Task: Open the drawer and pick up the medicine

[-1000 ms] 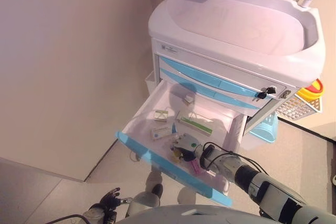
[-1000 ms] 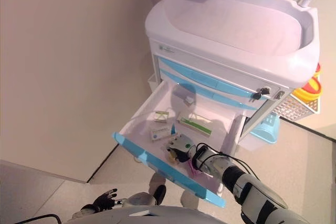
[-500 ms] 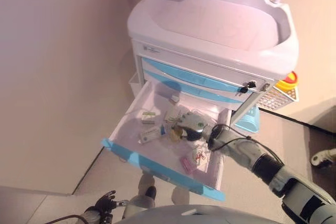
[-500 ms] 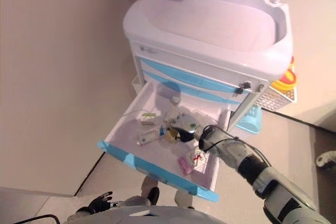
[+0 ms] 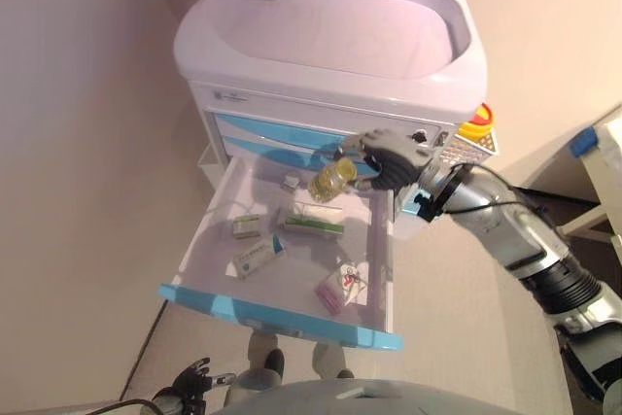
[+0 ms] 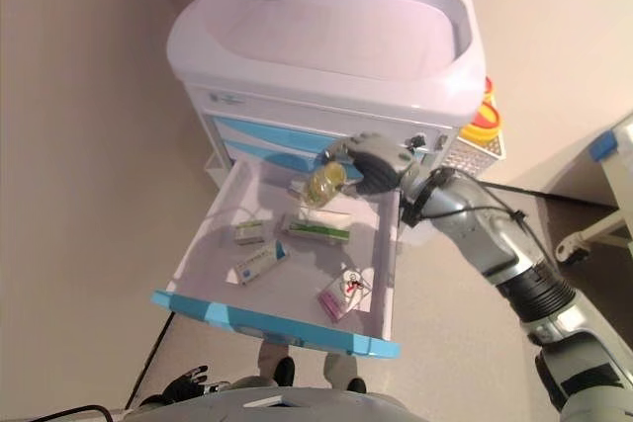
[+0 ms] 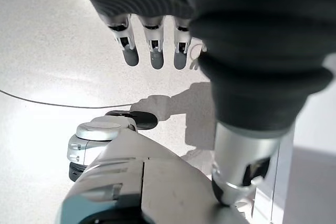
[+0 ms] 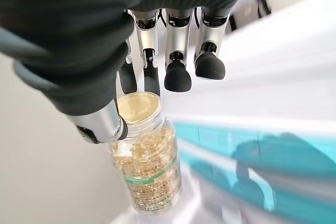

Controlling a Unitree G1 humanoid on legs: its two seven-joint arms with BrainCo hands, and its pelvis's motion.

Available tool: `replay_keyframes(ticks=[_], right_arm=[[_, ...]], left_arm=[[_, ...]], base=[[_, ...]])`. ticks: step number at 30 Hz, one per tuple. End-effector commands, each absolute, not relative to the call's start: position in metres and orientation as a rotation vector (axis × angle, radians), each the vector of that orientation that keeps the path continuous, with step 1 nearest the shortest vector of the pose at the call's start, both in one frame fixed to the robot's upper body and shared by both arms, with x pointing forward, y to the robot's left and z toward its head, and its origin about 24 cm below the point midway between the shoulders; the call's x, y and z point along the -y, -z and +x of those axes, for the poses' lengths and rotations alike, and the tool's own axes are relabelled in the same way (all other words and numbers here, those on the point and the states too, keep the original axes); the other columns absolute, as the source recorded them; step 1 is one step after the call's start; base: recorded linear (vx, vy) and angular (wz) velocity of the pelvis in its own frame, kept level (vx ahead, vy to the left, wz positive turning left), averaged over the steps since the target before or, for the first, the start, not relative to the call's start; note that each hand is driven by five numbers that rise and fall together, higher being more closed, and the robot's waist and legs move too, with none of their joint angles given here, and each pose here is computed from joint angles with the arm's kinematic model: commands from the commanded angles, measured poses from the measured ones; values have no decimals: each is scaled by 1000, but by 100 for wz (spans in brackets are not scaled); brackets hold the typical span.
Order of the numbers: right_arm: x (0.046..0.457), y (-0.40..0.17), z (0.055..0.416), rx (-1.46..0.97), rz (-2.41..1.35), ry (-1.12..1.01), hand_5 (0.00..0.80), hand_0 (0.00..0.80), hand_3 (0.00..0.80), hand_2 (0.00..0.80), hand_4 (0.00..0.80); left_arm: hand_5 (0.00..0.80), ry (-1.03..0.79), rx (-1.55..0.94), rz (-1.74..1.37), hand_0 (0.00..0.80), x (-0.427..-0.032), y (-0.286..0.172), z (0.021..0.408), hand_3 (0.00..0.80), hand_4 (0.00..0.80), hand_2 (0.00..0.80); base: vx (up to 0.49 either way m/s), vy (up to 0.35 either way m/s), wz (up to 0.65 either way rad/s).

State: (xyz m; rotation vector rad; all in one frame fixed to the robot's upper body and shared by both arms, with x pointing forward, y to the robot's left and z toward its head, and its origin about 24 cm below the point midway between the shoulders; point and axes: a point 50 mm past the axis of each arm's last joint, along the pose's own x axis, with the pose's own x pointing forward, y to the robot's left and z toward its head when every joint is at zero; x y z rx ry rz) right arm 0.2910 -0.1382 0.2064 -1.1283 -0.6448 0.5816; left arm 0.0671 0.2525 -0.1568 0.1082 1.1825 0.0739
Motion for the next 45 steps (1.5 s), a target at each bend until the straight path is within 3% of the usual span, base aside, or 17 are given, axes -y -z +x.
replay_keyframes(ticks=[1, 13, 27, 35, 45], right_arm=[[139, -269, 288, 847, -1007, -479, 800, 800, 800, 800, 800], [193, -353, 330, 848, -894, -26, 800, 800, 800, 800, 800], [281, -410, 352, 584, -969, 496, 800, 800, 800, 800, 800], [314, -403, 353, 335, -1153, 604, 800, 800, 800, 800, 800], [332, -405, 346, 205, -1224, 694, 800, 800, 800, 800, 800]], left_arm=[[0, -24, -1206, 96, 0, -241, 161, 69, 0, 0, 0], [0, 0, -1237, 131, 0, -245, 161, 68, 0, 0, 0], [0, 8, -1248, 161, 0, -257, 157, 68, 0, 0, 0], [0, -12, -1223, 184, 0, -266, 153, 72, 0, 0, 0], [0, -26, -1136, 209, 0, -280, 142, 92, 0, 0, 0]], base=[[34, 35, -6], [45, 27, 1], [56, 38, 11], [18, 12, 17], [-45, -27, 10]])
